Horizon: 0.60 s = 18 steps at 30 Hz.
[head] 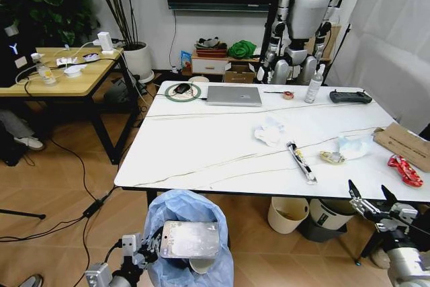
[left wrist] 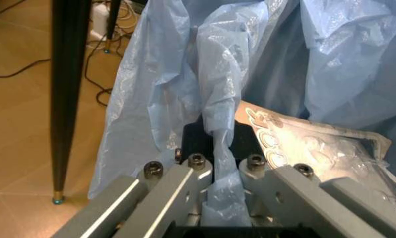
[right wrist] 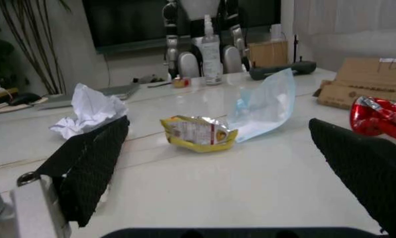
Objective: Pick up the trash bin and place the trash from the table into it.
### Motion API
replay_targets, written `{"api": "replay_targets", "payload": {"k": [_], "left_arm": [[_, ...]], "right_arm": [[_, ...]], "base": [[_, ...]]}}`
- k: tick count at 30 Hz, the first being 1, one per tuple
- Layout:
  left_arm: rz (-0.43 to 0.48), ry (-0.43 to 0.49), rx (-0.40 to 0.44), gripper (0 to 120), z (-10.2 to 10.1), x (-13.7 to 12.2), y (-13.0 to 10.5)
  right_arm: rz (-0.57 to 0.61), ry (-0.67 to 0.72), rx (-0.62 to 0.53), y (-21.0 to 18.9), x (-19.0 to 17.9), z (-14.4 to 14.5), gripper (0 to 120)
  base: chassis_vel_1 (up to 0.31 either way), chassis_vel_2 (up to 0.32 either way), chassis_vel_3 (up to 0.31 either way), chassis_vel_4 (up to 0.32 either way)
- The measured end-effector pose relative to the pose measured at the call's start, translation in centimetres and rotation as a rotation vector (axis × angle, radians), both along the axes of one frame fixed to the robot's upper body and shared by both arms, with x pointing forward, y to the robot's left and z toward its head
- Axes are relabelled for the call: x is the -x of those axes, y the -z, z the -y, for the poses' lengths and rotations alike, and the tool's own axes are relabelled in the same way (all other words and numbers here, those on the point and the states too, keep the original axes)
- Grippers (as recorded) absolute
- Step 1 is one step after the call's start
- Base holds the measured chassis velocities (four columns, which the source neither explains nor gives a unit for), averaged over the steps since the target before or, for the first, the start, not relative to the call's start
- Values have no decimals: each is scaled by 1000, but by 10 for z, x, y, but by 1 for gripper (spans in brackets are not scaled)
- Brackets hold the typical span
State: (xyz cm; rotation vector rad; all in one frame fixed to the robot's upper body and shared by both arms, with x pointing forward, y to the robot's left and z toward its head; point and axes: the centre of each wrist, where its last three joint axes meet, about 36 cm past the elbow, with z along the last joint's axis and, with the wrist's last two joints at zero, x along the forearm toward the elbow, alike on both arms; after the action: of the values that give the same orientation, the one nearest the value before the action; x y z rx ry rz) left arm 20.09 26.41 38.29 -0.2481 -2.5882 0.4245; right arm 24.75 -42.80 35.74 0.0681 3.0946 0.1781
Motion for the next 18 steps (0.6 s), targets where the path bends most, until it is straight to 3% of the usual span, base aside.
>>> {"api": "replay_targets", "payload": {"k": [12,18], "left_arm": [[-1,3,2,0,1,1,-1],[-5,2,6,0,3,5,-3]], "right_arm": [[18,-26,18,4,-2,-4,100],[61,-78,25,-7,-29,-17,100]], "base": [[-118,-121,114,109],[0,0,0,0]]}}
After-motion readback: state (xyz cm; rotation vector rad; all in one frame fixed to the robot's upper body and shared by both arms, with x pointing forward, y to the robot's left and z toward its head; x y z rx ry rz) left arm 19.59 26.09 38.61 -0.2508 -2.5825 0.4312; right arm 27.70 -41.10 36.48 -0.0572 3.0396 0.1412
